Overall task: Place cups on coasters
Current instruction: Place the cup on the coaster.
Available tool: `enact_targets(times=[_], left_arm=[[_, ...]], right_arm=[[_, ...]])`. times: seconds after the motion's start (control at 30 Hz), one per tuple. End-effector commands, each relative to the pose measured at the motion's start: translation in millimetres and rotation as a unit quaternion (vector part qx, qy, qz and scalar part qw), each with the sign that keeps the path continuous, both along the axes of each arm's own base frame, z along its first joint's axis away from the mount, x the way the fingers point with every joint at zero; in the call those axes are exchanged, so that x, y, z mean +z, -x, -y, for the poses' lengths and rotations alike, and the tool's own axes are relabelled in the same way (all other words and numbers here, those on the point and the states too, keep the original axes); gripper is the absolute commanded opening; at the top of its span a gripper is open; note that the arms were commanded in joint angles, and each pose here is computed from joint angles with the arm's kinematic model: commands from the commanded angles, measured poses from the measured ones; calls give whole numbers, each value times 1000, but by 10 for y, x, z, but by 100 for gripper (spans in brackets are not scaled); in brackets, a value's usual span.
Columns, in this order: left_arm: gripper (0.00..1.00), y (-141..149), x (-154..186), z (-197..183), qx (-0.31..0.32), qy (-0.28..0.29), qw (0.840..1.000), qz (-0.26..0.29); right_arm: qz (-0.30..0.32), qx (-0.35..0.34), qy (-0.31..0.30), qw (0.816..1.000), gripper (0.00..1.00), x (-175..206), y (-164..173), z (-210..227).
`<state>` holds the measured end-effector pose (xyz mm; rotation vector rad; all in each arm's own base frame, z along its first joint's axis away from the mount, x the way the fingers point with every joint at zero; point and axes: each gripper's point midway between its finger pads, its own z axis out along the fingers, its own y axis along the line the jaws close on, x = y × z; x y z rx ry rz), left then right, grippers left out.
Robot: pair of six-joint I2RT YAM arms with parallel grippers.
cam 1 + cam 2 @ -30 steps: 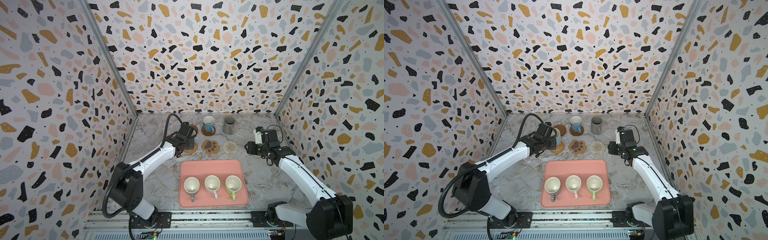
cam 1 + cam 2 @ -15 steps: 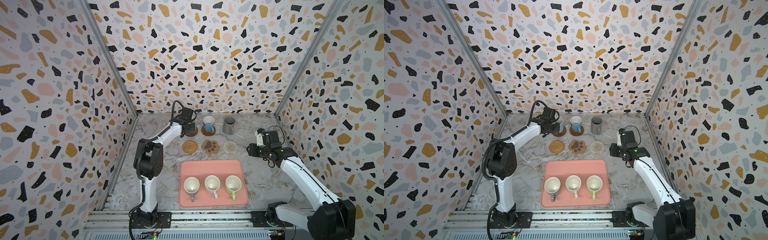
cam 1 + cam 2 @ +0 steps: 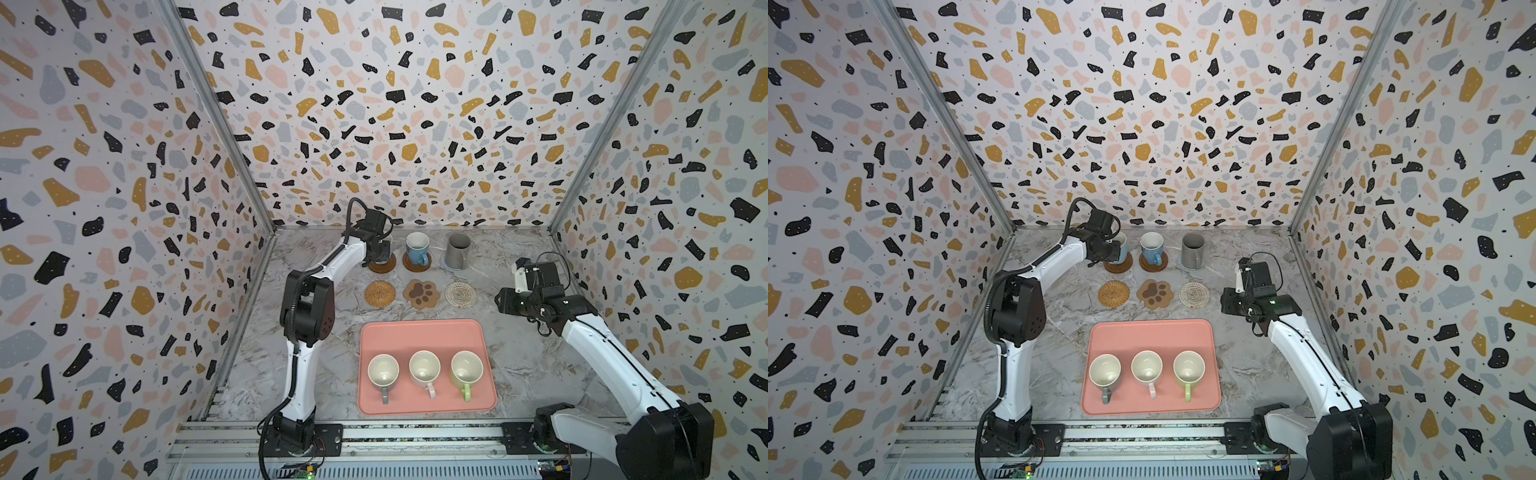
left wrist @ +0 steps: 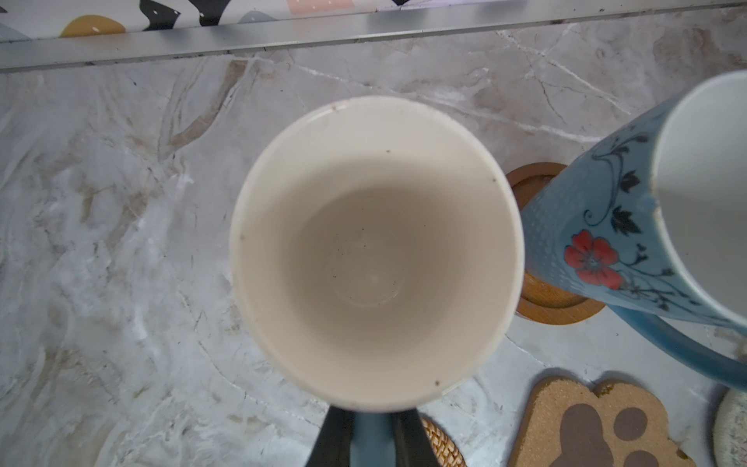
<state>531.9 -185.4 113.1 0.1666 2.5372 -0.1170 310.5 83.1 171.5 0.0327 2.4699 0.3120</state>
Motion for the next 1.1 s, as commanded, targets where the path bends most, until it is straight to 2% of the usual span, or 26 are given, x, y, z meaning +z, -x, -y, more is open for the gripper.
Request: enact_targets(times=[0.0,0.73,1.07], left_arm=[[7,-131,326,37,-7,13,999,43],[7,-133,189,-7,-6,7,1000,24],[12,-128,207,-81,0,-1,1000,27]], right_arm=[[15,-6,0,1000,50,153,-4,32],[13,-6,-2,1000,50,132,4,27],[13,-5,-3,1000,50,129,-6,19]])
